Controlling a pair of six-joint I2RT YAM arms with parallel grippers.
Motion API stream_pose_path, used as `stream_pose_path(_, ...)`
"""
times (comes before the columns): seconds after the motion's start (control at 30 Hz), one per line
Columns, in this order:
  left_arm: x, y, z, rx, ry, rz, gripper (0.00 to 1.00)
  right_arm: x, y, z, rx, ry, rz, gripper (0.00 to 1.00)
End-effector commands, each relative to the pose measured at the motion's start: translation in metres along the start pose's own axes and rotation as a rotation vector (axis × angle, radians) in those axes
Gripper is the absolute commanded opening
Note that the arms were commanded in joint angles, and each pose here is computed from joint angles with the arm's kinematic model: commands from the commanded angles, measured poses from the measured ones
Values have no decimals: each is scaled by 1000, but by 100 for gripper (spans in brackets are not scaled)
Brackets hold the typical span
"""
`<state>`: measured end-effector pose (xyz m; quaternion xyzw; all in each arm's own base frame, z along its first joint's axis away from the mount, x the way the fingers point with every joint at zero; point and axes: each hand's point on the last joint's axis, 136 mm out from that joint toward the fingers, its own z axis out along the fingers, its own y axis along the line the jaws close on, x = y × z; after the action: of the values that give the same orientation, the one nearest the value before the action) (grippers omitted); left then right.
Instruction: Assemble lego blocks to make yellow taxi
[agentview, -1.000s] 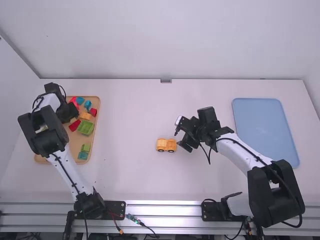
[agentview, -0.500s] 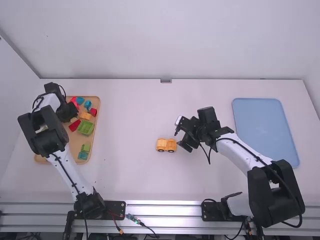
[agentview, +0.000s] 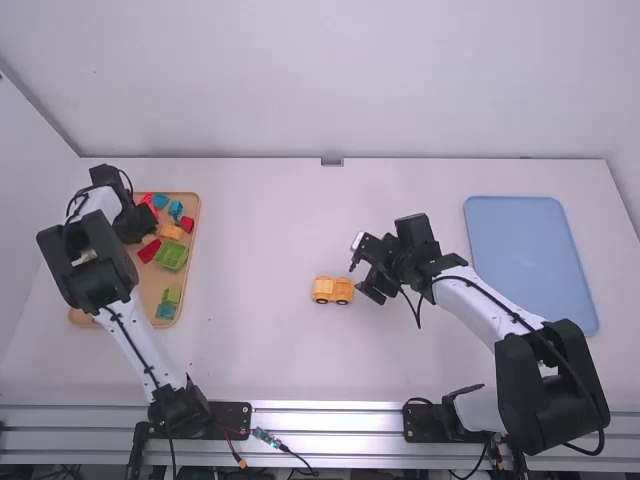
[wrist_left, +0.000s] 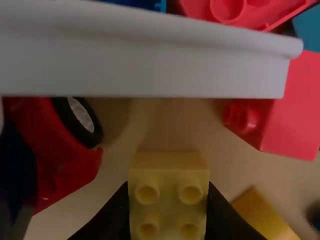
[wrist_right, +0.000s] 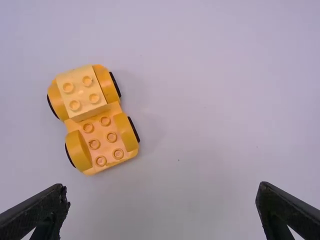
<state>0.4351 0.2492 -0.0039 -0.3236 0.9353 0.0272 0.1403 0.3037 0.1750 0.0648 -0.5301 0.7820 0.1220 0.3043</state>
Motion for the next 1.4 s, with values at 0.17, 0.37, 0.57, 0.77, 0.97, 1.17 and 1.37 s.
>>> stream_pose_path(0.17, 8, -5, 4, 10, 20, -3, 15, -11, -7, -5, 19, -26, -9, 99)
stream_pose_path(0.37, -3, -7, -27, 19, -29, -3, 2, -15, -10, -6, 35, -44, -14, 99)
stream_pose_path(0.57, -12, -31, -87, 47, -108, 34, 2, -19, -23, -7, 89, -54, 60, 99)
stream_pose_path(0.77, 2, -82, -139, 92, -155, 195, 2, -18, -39, -12, 140, -75, 157, 99)
stream_pose_path(0.97, 44, -162, -161, 147, -149, 519, 2, -16, -63, -25, 185, -94, 334, 99)
stream_pose_path(1.17, 98, -245, -174, 224, -163, 812, 2, -8, -77, -51, 216, -75, 434, 99)
stream_pose_path(1.37, 173, -319, -191, 428, -160, 1139, 2, 10, -100, -98, 402, -125, 576, 99)
